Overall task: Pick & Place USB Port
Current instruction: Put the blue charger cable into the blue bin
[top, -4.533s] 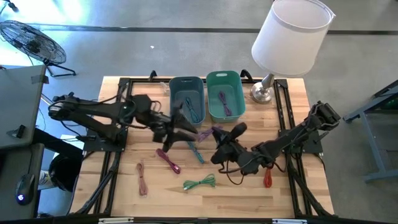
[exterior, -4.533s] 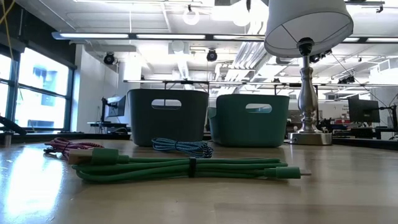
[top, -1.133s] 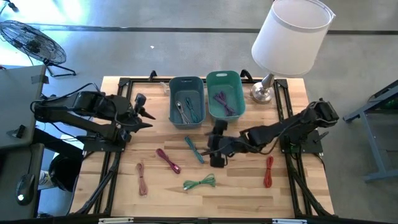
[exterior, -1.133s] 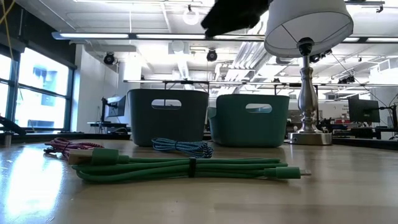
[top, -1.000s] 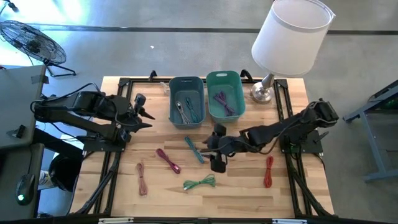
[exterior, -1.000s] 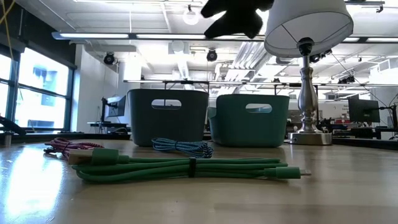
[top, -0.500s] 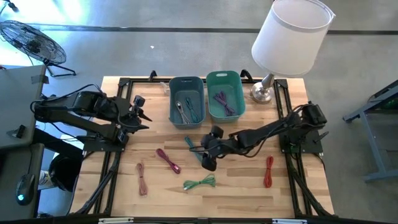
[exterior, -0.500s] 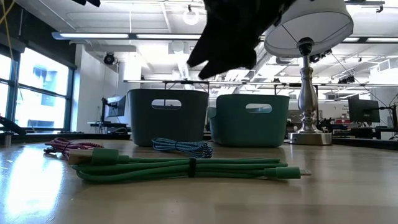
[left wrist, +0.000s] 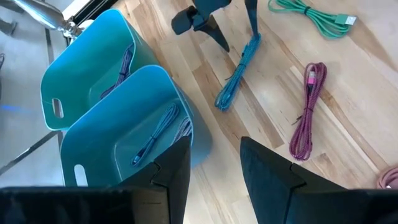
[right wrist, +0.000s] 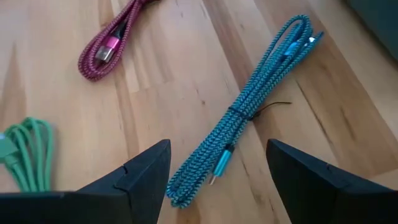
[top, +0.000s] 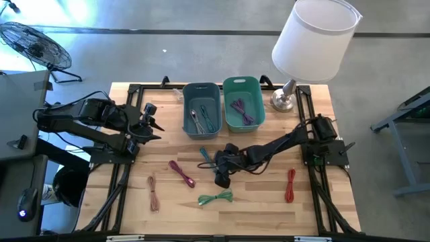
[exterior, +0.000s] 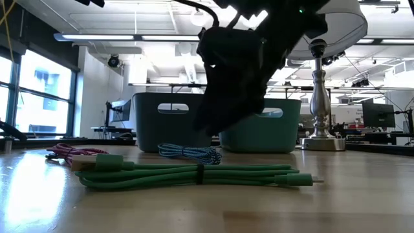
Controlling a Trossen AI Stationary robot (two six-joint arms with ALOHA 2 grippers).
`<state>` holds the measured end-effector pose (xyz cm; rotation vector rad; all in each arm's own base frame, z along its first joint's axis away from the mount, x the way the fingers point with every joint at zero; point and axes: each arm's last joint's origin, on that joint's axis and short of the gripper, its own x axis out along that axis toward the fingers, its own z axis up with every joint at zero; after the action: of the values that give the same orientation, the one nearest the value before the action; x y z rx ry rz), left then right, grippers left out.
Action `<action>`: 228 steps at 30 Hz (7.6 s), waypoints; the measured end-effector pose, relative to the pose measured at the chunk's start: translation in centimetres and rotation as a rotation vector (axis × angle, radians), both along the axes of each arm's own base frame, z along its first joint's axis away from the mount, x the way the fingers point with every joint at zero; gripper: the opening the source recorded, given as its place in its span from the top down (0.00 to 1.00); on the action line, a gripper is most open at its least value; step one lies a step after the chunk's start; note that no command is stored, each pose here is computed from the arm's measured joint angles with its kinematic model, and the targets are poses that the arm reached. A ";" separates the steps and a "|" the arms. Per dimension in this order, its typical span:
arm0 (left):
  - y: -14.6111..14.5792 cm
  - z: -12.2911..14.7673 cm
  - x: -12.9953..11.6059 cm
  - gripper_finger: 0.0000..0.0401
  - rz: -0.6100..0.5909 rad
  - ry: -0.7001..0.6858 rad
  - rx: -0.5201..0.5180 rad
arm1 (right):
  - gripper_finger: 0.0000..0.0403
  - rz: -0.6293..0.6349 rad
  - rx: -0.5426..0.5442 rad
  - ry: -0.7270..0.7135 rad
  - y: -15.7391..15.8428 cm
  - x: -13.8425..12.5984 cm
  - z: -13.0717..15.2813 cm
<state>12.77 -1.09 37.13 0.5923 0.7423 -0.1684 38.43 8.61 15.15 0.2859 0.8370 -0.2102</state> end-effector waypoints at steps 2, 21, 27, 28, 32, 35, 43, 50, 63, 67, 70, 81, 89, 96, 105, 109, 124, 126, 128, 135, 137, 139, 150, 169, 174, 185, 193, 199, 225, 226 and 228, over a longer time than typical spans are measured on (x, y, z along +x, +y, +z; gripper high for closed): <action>0.0 0.0 0.0 0.66 0.002 -0.004 -0.003 | 0.36 -0.005 0.001 -0.001 0.0 0.0 0.0; 0.0 0.0 0.1 0.66 0.018 -0.010 -0.019 | 0.36 -0.014 0.055 0.028 0.1 -0.1 -0.6; 0.0 0.0 0.1 0.66 0.019 -0.011 -0.019 | 0.36 -0.012 0.072 0.029 0.1 -0.1 -0.6; 0.0 0.0 0.1 0.66 0.019 -0.011 -0.019 | 0.36 -0.009 0.078 0.033 0.2 0.0 -0.7; 0.0 0.0 0.1 0.66 0.019 -0.011 -0.019 | 0.36 0.009 0.133 0.053 0.4 0.3 -1.9; 0.0 0.0 0.1 0.66 0.020 -0.012 -0.018 | 0.36 0.033 0.163 0.051 0.6 0.6 -2.7; -0.1 -0.4 0.4 0.66 0.016 -0.018 -0.022 | 0.52 0.019 0.132 0.047 0.3 0.7 -2.9; -0.1 -3.1 1.1 0.66 0.016 0.055 -0.013 | 0.95 -0.021 0.028 0.090 -0.5 0.4 -3.2; -1.1 -3.4 3.4 0.66 -0.185 -0.165 -0.153 | 0.96 -0.003 -0.137 0.122 1.1 -0.8 -2.7; -1.3 -2.7 3.7 0.66 -0.247 -0.246 -0.166 | 0.96 -0.009 -0.237 0.123 2.2 -2.0 -1.0; -1.3 -2.5 3.8 0.66 -0.267 -0.272 -0.154 | 0.96 -0.018 -0.321 0.118 2.9 -3.2 0.7; -1.2 -1.9 4.1 0.66 -0.228 -0.343 -0.121 | 0.96 -0.084 -0.704 -0.112 6.1 -7.7 8.3; -1.2 -1.5 4.8 0.66 -0.231 -0.402 -0.085 | 0.96 -0.099 -0.903 -0.170 7.0 -8.8 10.4; -1.3 -1.3 6.2 0.66 -0.258 -0.467 -0.029 | 0.96 -0.070 -1.002 -0.172 7.0 -8.0 11.3; -1.6 -0.8 8.3 0.66 -0.271 -0.582 0.015 | 0.96 -0.023 -1.101 -0.213 7.2 -7.4 13.4; -1.6 -0.9 8.8 0.66 -0.270 -0.585 0.017 | 0.96 -0.025 -1.116 -0.248 7.2 -7.5 14.7; -1.8 -1.1 9.2 0.66 -0.311 -0.588 0.019 | 0.96 0.023 -1.154 -0.319 7.2 -7.0 16.2; -1.8 -1.0 9.2 0.66 -0.311 -0.589 0.019 | 0.96 0.020 -1.147 -0.322 7.1 -6.9 16.2; -1.8 -1.1 9.2 0.66 -0.317 -0.588 0.018 | 0.96 0.027 -1.142 -0.327 7.1 -6.9 16.2; -1.9 -1.0 9.2 0.52 -0.311 -0.595 -0.037 | 0.96 0.040 -1.133 -0.345 7.1 -6.8 16.3; -1.8 -1.0 9.2 0.44 -0.305 -0.595 -0.038 | 0.96 0.042 -1.135 -0.344 7.1 -6.8 16.2; -1.8 -0.9 9.2 0.36 -0.282 -0.596 -0.028 | 0.97 0.043 -1.143 -0.345 7.1 -6.8 16.3; -1.9 0.0 9.3 0.25 -0.333 -0.690 -0.048 | 0.97 0.130 -1.159 -0.426 6.1 -5.8 17.1; -2.4 -0.9 11.8 0.26 -0.386 -0.728 -0.038 | 0.97 0.131 -1.135 -0.442 4.1 -4.8 17.1; -2.3 -0.7 11.8 0.29 -0.372 -0.751 -0.023 | 0.97 0.132 -1.136 -0.432 4.1 -4.8 17.0; -2.3 -0.7 11.8 0.87 -0.409 -0.755 0.075 | 0.97 0.132 -1.124 -0.423 4.1 -4.8 16.8; -2.1 -0.5 11.5 0.95 -0.355 -0.752 0.114 | 0.95 0.131 -1.126 -0.419 4.2 -4.9 16.8; -1.7 0.4 10.0 0.95 -0.273 -0.763 0.156 | 0.77 0.069 -1.128 -0.415 5.0 -5.4 17.0; 10.1 -5.4 8.9 0.95 0.096 -0.174 0.260 | 0.52 -0.118 -1.158 -0.319 7.4 -7.3 17.1; 10.8 -5.8 9.0 0.95 0.099 -0.154 0.249 | 0.52 -0.123 -1.160 -0.315 7.4 -7.4 17.1; 12.0 -6.8 9.3 0.95 0.109 -0.109 0.222 | 0.52 -0.131 -1.158 -0.311 7.5 -7.4 17.0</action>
<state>22.03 10.93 30.33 0.7637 0.6895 0.0474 31.01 16.07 32.15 -0.7029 0.2880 -0.7090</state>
